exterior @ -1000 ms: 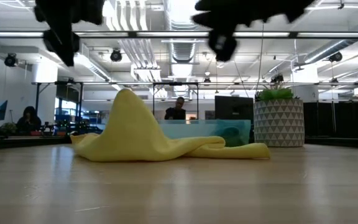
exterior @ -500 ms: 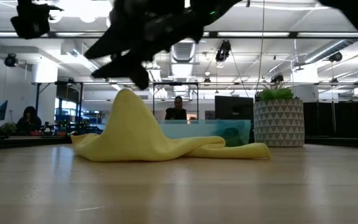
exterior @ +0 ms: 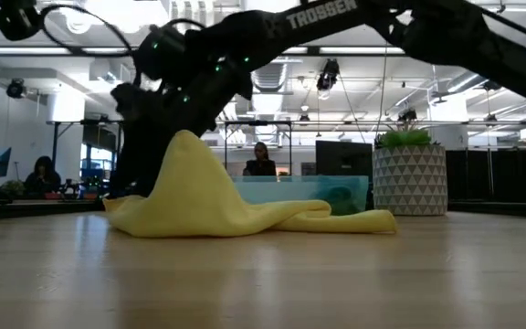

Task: Fold microfiber towels
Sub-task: Fold the yellow microfiber cloth

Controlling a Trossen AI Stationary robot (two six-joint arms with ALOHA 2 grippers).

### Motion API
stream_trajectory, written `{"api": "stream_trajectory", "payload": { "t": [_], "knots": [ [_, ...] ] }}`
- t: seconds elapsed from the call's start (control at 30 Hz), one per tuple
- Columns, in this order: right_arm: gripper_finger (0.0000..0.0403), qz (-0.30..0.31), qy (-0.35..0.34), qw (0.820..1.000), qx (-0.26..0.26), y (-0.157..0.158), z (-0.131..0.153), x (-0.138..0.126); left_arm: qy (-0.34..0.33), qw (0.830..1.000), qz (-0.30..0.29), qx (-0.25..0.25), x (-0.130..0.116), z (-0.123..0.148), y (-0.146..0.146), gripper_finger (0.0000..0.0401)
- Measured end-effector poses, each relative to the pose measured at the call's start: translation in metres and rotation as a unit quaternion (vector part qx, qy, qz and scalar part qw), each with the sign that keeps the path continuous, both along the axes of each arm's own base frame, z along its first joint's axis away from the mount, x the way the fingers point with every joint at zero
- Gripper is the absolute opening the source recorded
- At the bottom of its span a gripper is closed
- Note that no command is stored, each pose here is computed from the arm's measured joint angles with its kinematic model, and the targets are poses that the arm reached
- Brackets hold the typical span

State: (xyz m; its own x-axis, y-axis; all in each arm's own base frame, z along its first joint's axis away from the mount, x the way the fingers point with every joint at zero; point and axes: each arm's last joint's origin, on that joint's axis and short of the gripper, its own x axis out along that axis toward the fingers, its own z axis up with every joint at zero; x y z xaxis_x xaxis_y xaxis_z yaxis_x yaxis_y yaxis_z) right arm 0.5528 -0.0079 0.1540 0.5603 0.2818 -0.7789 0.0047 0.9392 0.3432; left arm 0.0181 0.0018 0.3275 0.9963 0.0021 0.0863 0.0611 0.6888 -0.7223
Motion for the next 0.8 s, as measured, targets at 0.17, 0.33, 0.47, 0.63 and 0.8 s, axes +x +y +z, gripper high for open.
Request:
{"api": "stream_trajectory", "payload": {
  "t": [0.17, 0.33, 0.47, 0.63, 0.8],
  "knots": [
    [0.0166, -0.003, 0.039, 0.999, -0.007, -0.001, -0.015, -0.001, -0.026, 1.000, 0.001, 0.005, -0.012, 0.000, 0.002, 0.0234],
    [0.0050, 0.018, 0.032, 0.999, -0.021, -0.001, -0.008, -0.003, -0.028, 1.000, 0.002, 0.012, -0.013, -0.001, 0.002, 0.0234],
    [0.0013, 0.029, 0.007, 0.999, -0.030, -0.001, 0.022, -0.007, -0.018, 1.000, 0.002, 0.021, -0.010, -0.002, 0.002, 0.0234],
    [0.0009, 0.036, -0.043, 0.997, -0.056, 0.001, 0.084, -0.022, 0.019, 0.999, 0.000, 0.030, -0.003, -0.007, 0.000, 0.0234],
    [0.0009, 0.048, -0.071, 0.994, -0.068, 0.006, 0.140, -0.048, 0.032, 0.999, 0.000, 0.029, 0.002, -0.014, 0.000, 0.0234]
  ]
}}
